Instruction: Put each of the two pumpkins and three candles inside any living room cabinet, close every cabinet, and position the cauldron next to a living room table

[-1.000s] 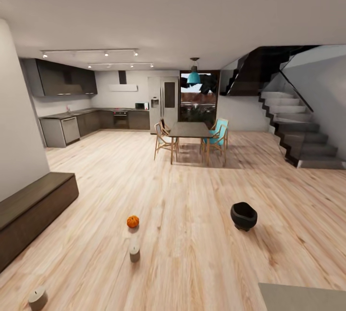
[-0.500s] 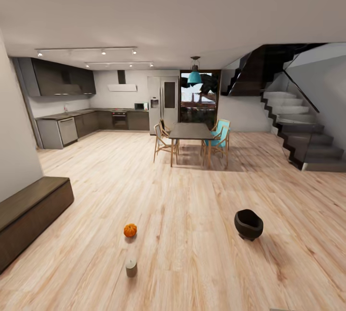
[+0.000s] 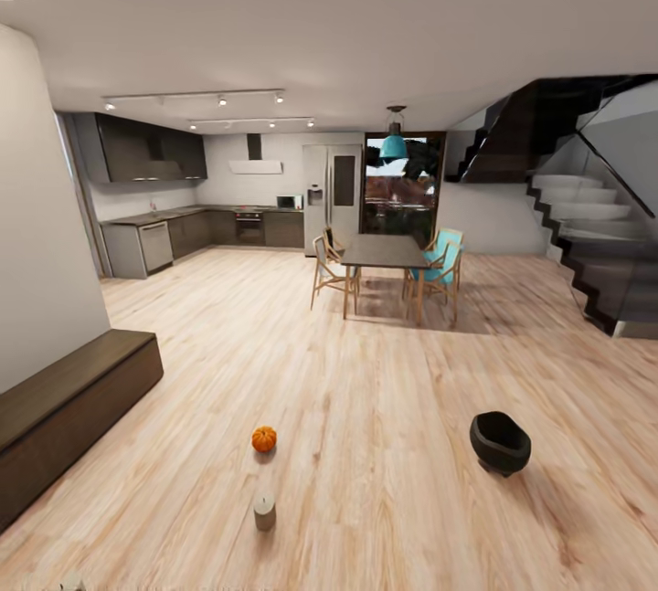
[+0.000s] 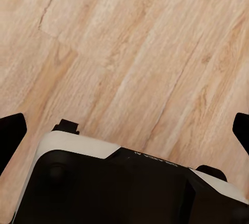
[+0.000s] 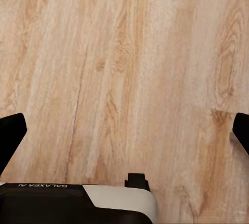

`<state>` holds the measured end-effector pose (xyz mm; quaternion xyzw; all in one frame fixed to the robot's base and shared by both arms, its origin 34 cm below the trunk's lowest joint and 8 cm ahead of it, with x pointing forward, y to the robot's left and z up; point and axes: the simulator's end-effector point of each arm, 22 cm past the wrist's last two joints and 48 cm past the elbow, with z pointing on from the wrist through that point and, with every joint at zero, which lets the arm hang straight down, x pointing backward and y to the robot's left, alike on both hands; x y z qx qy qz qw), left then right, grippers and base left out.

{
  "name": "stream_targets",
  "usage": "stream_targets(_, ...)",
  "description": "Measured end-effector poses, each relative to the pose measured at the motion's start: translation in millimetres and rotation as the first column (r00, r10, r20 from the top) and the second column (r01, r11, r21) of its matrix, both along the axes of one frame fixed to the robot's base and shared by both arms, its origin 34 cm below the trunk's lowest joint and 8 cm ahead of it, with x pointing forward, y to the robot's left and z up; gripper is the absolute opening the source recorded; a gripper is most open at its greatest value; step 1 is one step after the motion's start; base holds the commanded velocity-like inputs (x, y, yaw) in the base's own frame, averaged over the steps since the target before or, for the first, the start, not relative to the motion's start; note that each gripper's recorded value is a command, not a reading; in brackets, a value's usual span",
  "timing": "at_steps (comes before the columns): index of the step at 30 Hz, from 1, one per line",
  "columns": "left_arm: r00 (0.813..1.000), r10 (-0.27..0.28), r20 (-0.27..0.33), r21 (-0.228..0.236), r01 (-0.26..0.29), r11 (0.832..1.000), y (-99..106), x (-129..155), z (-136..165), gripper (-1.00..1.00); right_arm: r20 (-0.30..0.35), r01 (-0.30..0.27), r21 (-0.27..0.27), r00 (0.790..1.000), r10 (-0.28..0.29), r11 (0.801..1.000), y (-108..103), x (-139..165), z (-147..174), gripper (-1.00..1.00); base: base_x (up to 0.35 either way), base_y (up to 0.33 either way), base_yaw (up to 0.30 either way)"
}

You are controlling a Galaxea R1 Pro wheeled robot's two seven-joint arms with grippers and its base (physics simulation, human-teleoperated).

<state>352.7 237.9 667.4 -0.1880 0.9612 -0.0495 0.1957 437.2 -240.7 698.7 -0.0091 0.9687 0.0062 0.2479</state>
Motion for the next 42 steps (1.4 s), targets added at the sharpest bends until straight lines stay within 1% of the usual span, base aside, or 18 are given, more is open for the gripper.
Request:
stream_targets(24, 1.0, 0.0, 0.0, 0.0, 0.0, 1.0, 0, 0, 0, 1.0, 0.002, 0.0, 0.0, 1.0, 0.0, 1.0, 0, 0, 0, 1.0, 0.001, 0.0, 0.286)
stream_targets(32, 1.0, 0.0, 0.0, 0.0, 0.0, 1.0, 0, 0, 0, 1.0, 0.002, 0.0, 0.0, 1.0, 0.0, 1.0, 0, 0, 0, 1.0, 0.019, 0.0, 0.09)
stream_targets(36, 1.0, 0.001, -0.001, -0.001, -0.001, 1.0, 0, -1, 0, 1.0, 0.002, 0.0, 0.0, 1.0, 0.0, 1.0, 0, 0, 1, 1.0, 0.271, 0.0, 0.024)
stream_targets(42, 1.0, 0.002, -0.024, -0.003, -0.002, 1.0, -1, -10, -5, 1.0, -0.001, 0.0, 0.0, 1.0, 0.0, 1.0, 0, -1, -1, 1.0, 0.316, 0.0, 0.142)
